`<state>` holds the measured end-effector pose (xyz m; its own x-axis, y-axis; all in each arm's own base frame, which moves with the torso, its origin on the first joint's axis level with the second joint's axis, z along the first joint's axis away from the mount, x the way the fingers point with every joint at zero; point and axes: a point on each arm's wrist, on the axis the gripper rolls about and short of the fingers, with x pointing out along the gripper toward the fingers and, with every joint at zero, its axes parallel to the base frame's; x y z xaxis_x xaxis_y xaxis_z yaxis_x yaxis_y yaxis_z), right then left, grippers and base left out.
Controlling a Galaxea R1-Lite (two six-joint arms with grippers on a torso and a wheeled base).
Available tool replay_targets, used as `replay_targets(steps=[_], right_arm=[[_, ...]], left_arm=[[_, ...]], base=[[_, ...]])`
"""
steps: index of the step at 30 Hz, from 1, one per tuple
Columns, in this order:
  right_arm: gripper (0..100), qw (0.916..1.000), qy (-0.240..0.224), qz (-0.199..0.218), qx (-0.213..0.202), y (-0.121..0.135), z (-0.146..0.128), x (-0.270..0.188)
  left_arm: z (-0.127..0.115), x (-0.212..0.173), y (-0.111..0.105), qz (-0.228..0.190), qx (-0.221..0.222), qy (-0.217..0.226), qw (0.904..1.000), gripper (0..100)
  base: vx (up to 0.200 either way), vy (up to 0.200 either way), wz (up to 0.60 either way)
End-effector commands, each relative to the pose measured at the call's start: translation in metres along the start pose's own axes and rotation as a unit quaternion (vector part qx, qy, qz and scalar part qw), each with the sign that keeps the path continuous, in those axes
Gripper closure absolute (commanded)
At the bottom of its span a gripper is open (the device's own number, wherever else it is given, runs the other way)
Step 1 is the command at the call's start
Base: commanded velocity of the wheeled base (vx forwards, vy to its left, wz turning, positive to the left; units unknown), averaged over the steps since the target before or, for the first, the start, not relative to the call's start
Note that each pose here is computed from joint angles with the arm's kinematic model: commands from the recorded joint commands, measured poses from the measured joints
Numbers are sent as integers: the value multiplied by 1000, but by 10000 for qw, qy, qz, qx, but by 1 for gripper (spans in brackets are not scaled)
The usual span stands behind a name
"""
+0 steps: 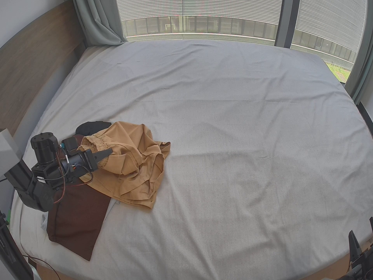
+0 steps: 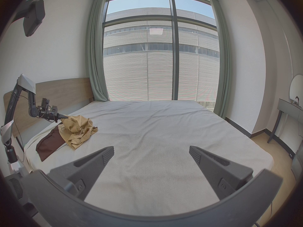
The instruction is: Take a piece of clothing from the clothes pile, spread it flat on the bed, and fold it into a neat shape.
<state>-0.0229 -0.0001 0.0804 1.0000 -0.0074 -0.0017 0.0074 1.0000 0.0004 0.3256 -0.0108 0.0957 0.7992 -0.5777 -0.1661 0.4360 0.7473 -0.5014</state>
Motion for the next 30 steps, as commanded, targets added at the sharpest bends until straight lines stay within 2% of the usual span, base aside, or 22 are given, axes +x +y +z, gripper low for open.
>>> replay_targets(steps=[1, 7, 13, 20, 24, 30], right_arm=[[0, 10000, 7, -1, -10, 0, -5, 0], [0, 10000, 7, 7, -10, 0, -5, 0], [0, 10000, 7, -1, -2, 0, -5, 0], [0, 10000, 7, -1, -2, 0, -5, 0], [0, 10000, 7, 7, 6, 0, -5, 0], [0, 10000, 7, -1, 5, 0, -5, 0]], left_arm=[[2, -5, -17, -111, -164, -275, 9994, 100], [1, -2, -24, -147, -72, -533, 9984, 100], [-1, 0, -35, -80, -237, -660, 9975, 100], [0, -5, -54, -268, -173, -789, 9964, 100], [-2, -3, -61, -103, -189, -930, 9954, 100], [-4, 4, -78, -65, -639, -1296, 9895, 100]], base=[[0, 0, 0], [0, 0, 0], [0, 0, 0], [0, 0, 0], [0, 0, 0], [0, 0, 0]])
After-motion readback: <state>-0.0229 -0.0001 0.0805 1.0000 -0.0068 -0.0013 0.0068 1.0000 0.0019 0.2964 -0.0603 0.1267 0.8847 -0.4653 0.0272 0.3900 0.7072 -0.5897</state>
